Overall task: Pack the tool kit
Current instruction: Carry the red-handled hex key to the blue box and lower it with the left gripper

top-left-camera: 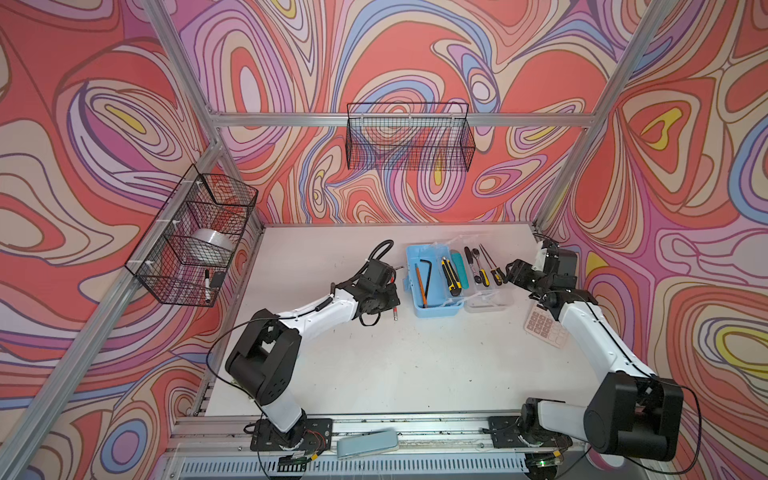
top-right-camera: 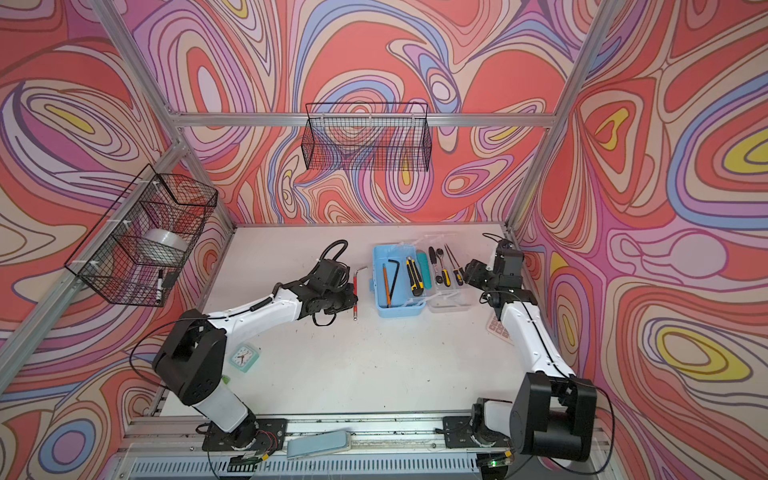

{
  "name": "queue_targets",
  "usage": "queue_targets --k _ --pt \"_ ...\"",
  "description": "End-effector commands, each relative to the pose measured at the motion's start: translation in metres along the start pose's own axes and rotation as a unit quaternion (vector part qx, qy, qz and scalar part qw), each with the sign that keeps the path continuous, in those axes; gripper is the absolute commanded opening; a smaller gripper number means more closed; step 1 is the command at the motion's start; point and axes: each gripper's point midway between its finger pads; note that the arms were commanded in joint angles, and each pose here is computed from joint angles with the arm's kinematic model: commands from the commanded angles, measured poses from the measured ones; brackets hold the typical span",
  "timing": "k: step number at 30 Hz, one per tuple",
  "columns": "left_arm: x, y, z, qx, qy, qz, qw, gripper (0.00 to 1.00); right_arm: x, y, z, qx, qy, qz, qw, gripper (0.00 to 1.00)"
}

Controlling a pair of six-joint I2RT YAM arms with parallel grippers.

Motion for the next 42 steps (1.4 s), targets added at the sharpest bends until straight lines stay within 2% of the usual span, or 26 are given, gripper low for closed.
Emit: queue_targets --k 1,6,12,20,34,38,42 --pt "-0.044 -0.008 0.024 -0.019 0.0 -0.05 0.999 0.0 0.001 -0.005 -0.001 0.003 -0.004 0.017 1.0 0.75" --pt "-0.076 -0.029 0.04 -0.014 -0.003 -0.076 0.997 0.0 -0.008 -0.007 -0.003 0.004 -0.015 0.019 1.0 0.75" --pt "-0.089 -0.044 0.048 -0.014 0.001 -0.084 0.996 0.0 -0.021 -0.008 -0.004 0.01 -0.041 0.03 0.999 0.74" --pt "-0.082 -0.067 0.042 0.009 0.022 -0.062 0.998 0.0 -0.023 -0.007 0.0 0.01 -0.046 0.032 0.998 0.75" --pt "-0.061 -0.075 0.026 0.029 0.05 -0.027 0.998 0.0 -0.014 -0.015 -0.007 0.034 -0.069 0.065 0.995 0.76" --pt "-0.06 -0.076 0.026 0.029 0.048 -0.024 0.998 0.05 -0.011 -0.017 -0.009 0.041 -0.073 0.074 0.994 0.76" --pt "-0.061 -0.075 0.026 0.029 0.043 -0.026 0.998 0.17 -0.011 -0.018 -0.008 0.041 -0.077 0.076 0.993 0.76"
Point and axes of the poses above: each gripper's point midway between its finger pads, its own y axis back along the fingers, its own x axis along the line the jaws close on, z = x × y, and after that the axes turned 4 degrees about -y, right-handed
